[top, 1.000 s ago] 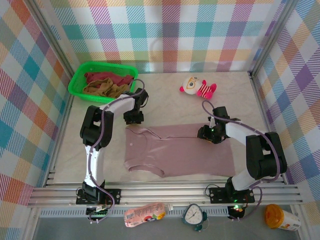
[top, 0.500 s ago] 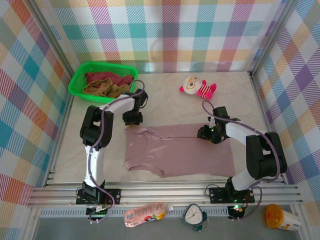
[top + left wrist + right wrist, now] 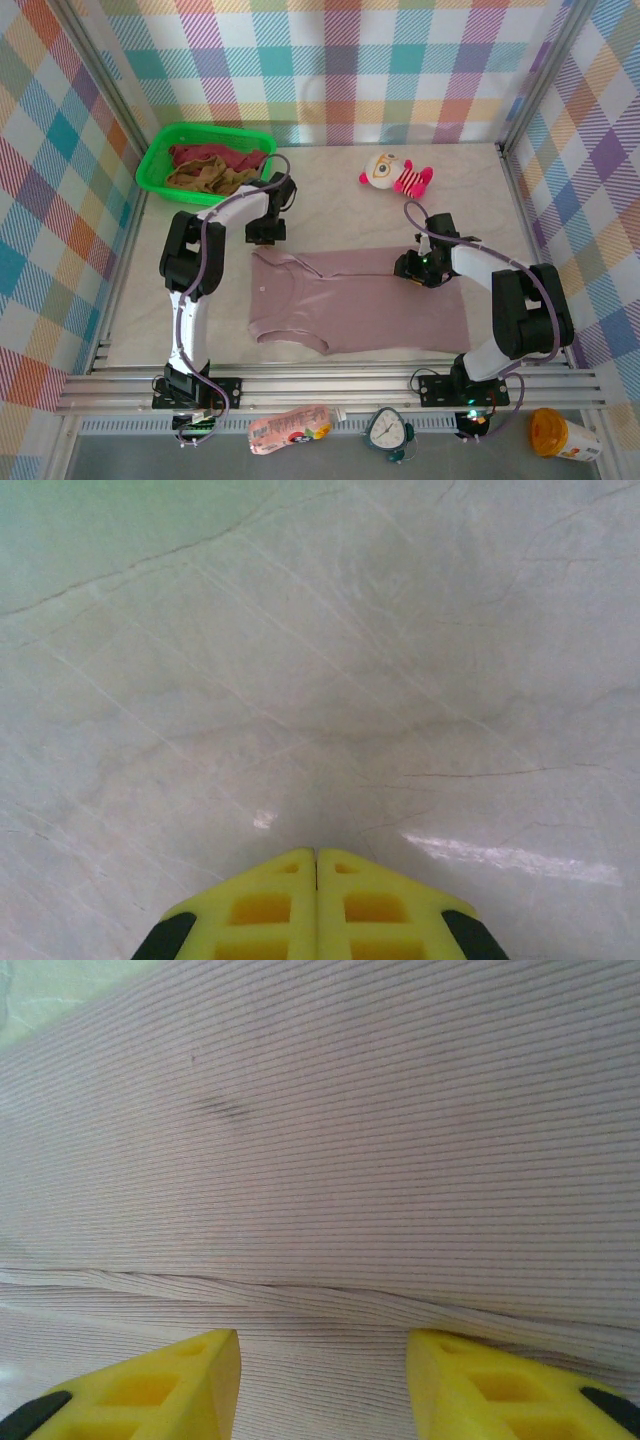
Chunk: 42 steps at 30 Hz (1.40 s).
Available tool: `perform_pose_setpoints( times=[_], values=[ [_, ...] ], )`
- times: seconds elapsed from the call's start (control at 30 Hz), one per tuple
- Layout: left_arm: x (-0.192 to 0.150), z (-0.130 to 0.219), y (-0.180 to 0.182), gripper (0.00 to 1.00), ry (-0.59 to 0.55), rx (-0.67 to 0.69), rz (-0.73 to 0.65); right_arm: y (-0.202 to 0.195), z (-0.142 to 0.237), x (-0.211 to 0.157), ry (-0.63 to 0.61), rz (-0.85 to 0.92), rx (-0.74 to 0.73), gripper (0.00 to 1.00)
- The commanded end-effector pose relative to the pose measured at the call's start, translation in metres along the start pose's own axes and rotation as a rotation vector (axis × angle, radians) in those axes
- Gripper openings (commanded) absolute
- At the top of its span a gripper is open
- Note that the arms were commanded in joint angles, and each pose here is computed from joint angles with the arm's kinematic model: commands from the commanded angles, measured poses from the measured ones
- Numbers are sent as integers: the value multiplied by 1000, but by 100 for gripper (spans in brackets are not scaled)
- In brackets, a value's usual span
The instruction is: Fold and stack the tank tops
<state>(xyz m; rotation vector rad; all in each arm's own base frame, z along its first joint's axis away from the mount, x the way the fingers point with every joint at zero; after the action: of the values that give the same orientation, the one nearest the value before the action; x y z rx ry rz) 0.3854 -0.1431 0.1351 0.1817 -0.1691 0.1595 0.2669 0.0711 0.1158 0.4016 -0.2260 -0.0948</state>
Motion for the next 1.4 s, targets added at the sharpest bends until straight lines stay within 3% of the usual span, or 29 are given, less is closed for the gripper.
perform_pose_setpoints(
  times=[0.0,0.4,0.9,1.37],
  values=[
    [4,36,7,0,-73,-8,-30,-5,-4,-2,12,-16,-13,48],
    [-25,60,1,2,-155,-81,-129,-7,-7,-4,19,-24,-13,48],
    [-74,51,-5,0,-304,-78,-393,-8,-10,-5,32,-29,-16,47],
    [-94,2,4,0,-275,127,-665,-8,-9,-6,32,-35,-25,47]
  ],
)
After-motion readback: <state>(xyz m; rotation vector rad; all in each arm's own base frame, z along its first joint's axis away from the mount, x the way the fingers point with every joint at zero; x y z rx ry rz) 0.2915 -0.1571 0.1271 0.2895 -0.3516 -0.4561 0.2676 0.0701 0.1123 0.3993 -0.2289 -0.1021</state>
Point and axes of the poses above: each hand's point on the last joint's axis, 136 mm out from that joint toward the fingers, its own z axis back along the fingers, its own y axis along the line the jaws close on, x = y × z, the point moved 10 cm from there along z, back along the fingers, and after that the axes turned 5 degrees about z, right-handed, at the moved point
